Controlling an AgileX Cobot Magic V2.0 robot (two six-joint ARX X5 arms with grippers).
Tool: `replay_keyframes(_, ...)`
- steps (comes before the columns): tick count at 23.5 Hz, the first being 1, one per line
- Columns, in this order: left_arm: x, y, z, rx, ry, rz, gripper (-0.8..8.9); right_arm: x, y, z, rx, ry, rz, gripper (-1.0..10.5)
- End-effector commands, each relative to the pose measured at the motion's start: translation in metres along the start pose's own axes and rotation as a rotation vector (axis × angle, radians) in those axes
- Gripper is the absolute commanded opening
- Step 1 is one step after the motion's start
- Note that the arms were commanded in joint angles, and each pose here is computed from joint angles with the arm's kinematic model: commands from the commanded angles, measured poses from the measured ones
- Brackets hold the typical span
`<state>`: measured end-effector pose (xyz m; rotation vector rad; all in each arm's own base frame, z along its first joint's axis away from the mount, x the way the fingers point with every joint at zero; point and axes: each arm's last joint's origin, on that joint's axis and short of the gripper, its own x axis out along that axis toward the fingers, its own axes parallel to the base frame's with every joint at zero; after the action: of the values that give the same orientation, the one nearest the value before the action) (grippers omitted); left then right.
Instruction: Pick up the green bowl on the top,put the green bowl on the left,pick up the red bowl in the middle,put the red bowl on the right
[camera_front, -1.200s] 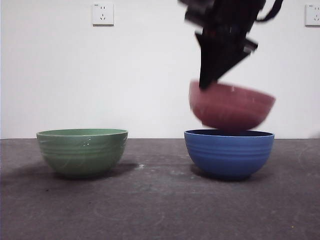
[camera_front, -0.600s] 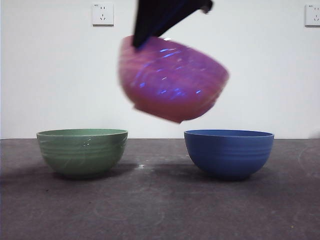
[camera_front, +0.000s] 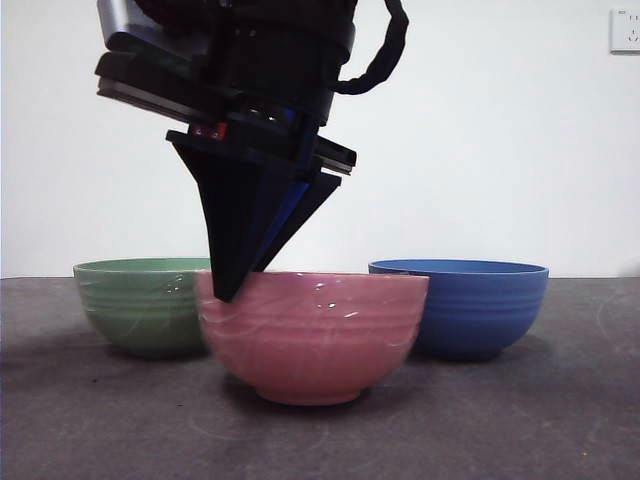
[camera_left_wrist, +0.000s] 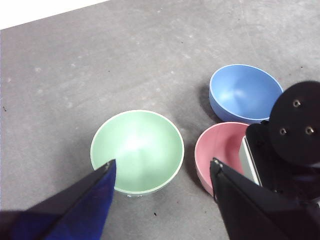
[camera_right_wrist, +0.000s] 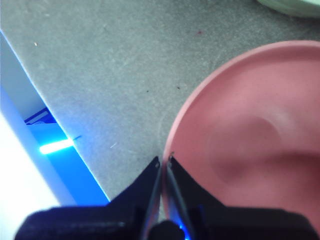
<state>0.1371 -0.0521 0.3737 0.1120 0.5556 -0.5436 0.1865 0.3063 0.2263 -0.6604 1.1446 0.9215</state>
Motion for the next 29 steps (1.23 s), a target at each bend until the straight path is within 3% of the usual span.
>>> replay_keyframes(1,0.001,0.001,0.0,-0.003,-0.009,0.006,3.14,0.003,0.001,0.003,-0.002,-0.015,0.005,0.3)
replay_keyframes(3,0.001,0.001,0.001,-0.002,-0.012,0.006,3.14,0.003,0.002,0.003,0.006,-0.022,0.003,2.3)
replay_keyframes(4,0.001,0.001,0.001,-0.002,-0.014,0.006,3.14,0.001,0.002,0.003,0.007,-0.028,0.002,2.6)
replay_keyframes(8,0.001,0.001,0.003,0.002,-0.033,0.008,3.14,-0.027,-0.003,0.005,0.01,-0.145,-0.018,2.5)
replay_keyframes(10,0.0,0.001,0.005,0.007,-0.055,0.009,3.14,-0.056,-0.015,0.004,0.007,-0.261,-0.048,2.5)
replay_keyframes(12,0.0,0.001,0.007,0.013,-0.082,0.012,3.14,-0.092,-0.036,-0.002,0.059,-0.399,-0.137,2.5)
replay_keyframes(14,0.0,0.002,0.01,0.019,-0.11,0.021,2.98,-0.13,-0.058,-0.016,0.122,-0.525,-0.203,1.4)
replay_keyframes(15,0.0,0.002,0.011,0.021,-0.118,0.045,2.21,-0.148,-0.069,-0.025,0.157,-0.577,-0.237,0.7)
replay_keyframes(17,0.0,0.003,0.011,0.072,-0.113,0.08,-0.27,-0.18,-0.085,-0.047,0.221,-0.655,-0.304,-0.1)
replay_keyframes(20,-0.001,0.006,0.008,0.07,-0.08,0.154,-0.07,-0.213,-0.099,-0.084,0.302,-0.739,-0.407,-0.1)
replay_keyframes(24,0.005,0.009,-0.028,0.044,-0.04,0.198,-0.07,-0.208,-0.092,-0.143,0.387,-0.861,-0.518,-0.1)
replay_keyframes(29,0.013,0.008,-0.072,-0.022,-0.08,0.212,-0.07,-0.185,-0.072,-0.188,0.437,-0.995,-0.562,-0.1)
